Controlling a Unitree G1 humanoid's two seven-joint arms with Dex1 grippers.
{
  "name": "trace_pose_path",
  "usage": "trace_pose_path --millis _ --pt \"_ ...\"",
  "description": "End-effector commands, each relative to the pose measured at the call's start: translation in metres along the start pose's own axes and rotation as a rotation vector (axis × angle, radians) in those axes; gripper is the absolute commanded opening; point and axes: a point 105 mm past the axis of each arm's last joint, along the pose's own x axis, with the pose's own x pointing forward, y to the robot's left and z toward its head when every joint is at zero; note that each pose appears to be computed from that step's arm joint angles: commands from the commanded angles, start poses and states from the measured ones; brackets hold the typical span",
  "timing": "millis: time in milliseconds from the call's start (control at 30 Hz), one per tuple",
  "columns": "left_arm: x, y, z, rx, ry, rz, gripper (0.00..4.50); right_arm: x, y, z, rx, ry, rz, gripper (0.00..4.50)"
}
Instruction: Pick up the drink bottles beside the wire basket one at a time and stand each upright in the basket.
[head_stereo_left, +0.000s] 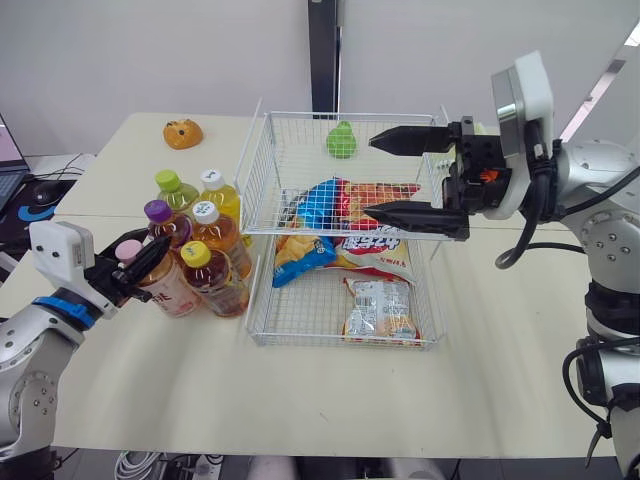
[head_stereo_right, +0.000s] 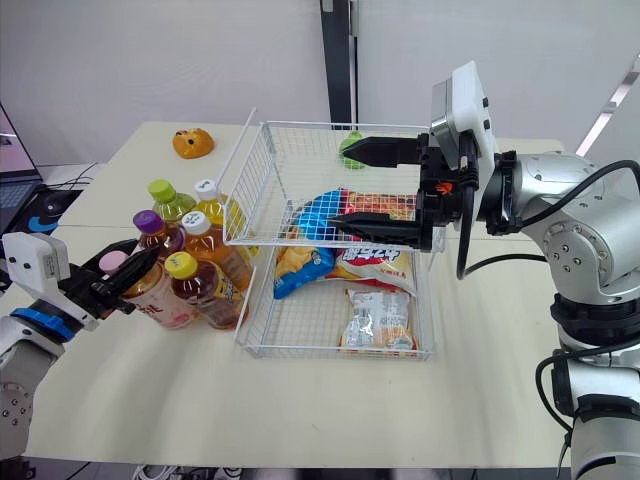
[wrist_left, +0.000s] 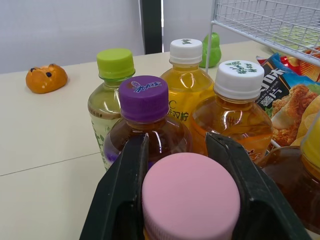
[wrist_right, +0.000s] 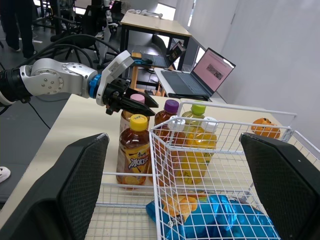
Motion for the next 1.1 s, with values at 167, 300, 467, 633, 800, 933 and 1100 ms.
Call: trace_pose_path --millis 167,300,467,633,800,933,1100 --pt "-0.017 0.004 0.028 -0.005 -0.043 -0.009 1.4 -0.002 -0.001 0.012 -0.033 -0.044 -0.003 4.5" --pt "-0.027 0.007 0.069 -0.004 -0.063 -0.086 1.4 0.0 -0.005 0.013 -0.035 -0.064 -0.009 4.5" --pt "-0.042 0.009 0.123 -0.018 -0.063 -0.208 1.4 0.002 -0.009 0.014 -0.043 -0.084 -0.01 4.5" --pt "-0.051 0.009 0.174 0.013 -0.054 -0.324 1.4 0.0 -0.014 0.015 -0.059 -0.092 -0.038 4.5" --pt "-0.043 0.007 0.223 0.091 -0.111 -0.433 1.4 -0.006 -0.017 0.018 -0.077 -0.098 -0.088 4.5" --pt "-0.025 -0.006 0.254 0.158 -0.226 -0.535 1.4 -0.014 -0.017 0.019 -0.092 -0.088 -0.148 4.5" --pt "0.021 -0.034 0.297 0.189 -0.339 -0.708 1.4 -0.035 -0.021 0.021 -0.132 -0.032 -0.287 4.5"
